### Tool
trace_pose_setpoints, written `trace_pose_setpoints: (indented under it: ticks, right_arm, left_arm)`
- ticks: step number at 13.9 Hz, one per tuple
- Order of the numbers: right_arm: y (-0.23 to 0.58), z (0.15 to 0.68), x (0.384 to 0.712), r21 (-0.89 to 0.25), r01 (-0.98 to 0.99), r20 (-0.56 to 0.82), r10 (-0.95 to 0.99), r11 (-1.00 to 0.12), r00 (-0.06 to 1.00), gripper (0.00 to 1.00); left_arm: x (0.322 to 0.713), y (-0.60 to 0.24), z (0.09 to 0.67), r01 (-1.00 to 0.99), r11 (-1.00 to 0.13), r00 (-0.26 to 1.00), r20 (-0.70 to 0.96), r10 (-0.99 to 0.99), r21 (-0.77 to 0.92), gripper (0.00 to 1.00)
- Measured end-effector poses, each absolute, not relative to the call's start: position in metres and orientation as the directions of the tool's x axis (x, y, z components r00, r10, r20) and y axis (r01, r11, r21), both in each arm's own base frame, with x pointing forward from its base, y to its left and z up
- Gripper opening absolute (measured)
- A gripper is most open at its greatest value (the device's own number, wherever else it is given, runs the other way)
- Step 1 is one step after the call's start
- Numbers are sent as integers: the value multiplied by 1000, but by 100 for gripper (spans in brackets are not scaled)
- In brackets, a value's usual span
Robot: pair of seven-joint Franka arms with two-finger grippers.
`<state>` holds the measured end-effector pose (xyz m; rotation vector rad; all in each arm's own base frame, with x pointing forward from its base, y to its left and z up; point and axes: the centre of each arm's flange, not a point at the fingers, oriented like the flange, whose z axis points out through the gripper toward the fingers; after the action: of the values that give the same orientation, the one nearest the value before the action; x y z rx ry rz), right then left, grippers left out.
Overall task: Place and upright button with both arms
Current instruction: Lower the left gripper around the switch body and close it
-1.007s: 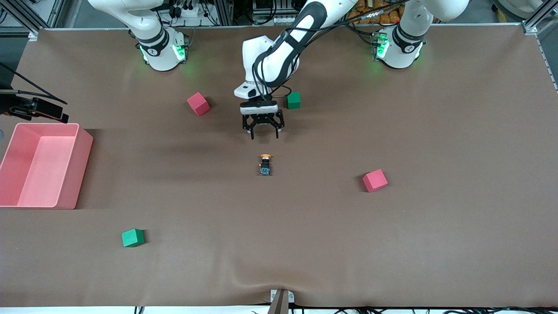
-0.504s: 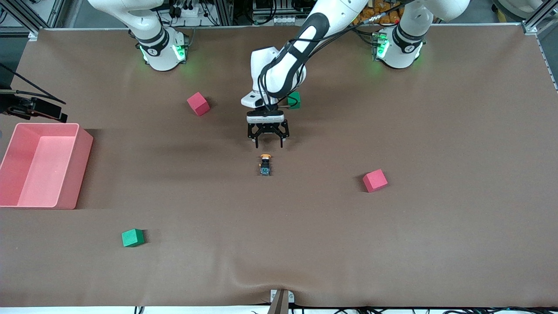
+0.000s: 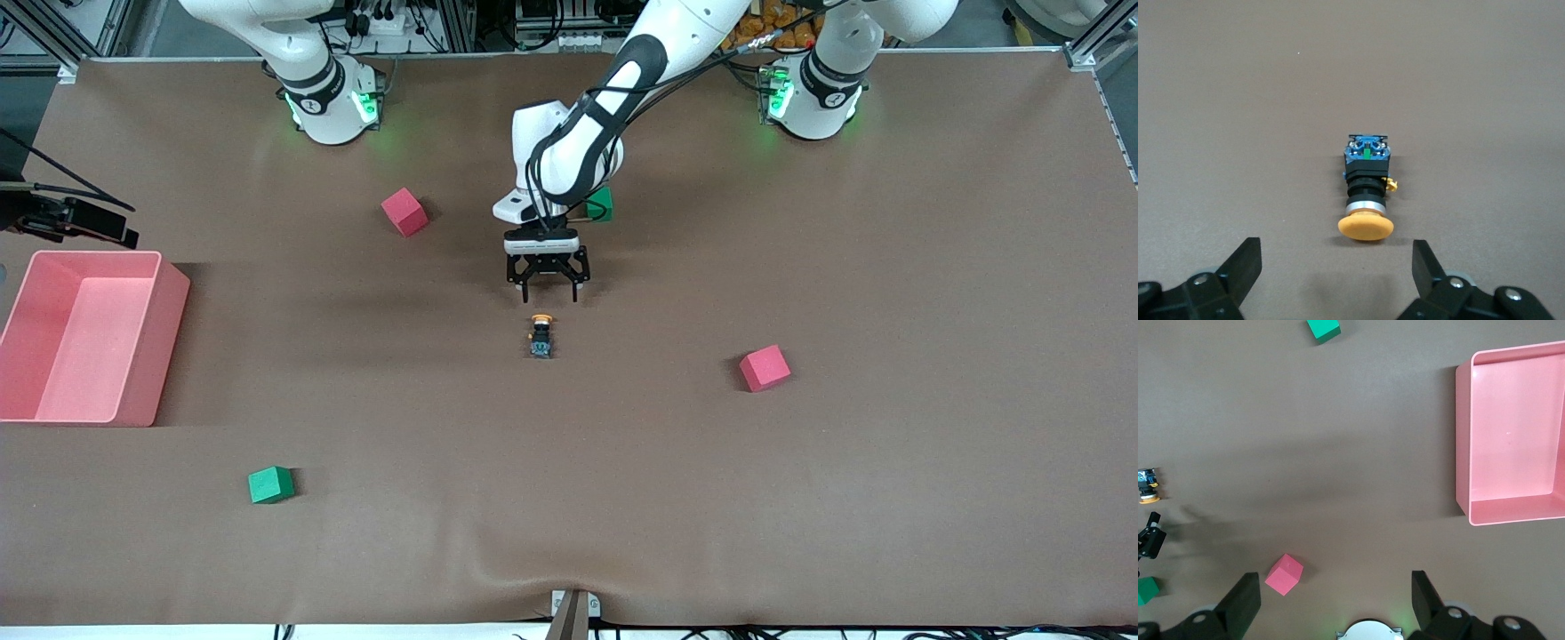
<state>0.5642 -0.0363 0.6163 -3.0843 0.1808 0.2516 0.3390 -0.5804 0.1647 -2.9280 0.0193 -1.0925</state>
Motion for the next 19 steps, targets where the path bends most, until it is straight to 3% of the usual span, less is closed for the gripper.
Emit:
trace_pose_setpoints:
  ticks: [19]
  right_arm:
    - [-41,616,564,-32,-127,-166,-120,-991,979,100]
  left_arm:
    - [347,-590,139,2,-1000,756,654,-11,-19,86]
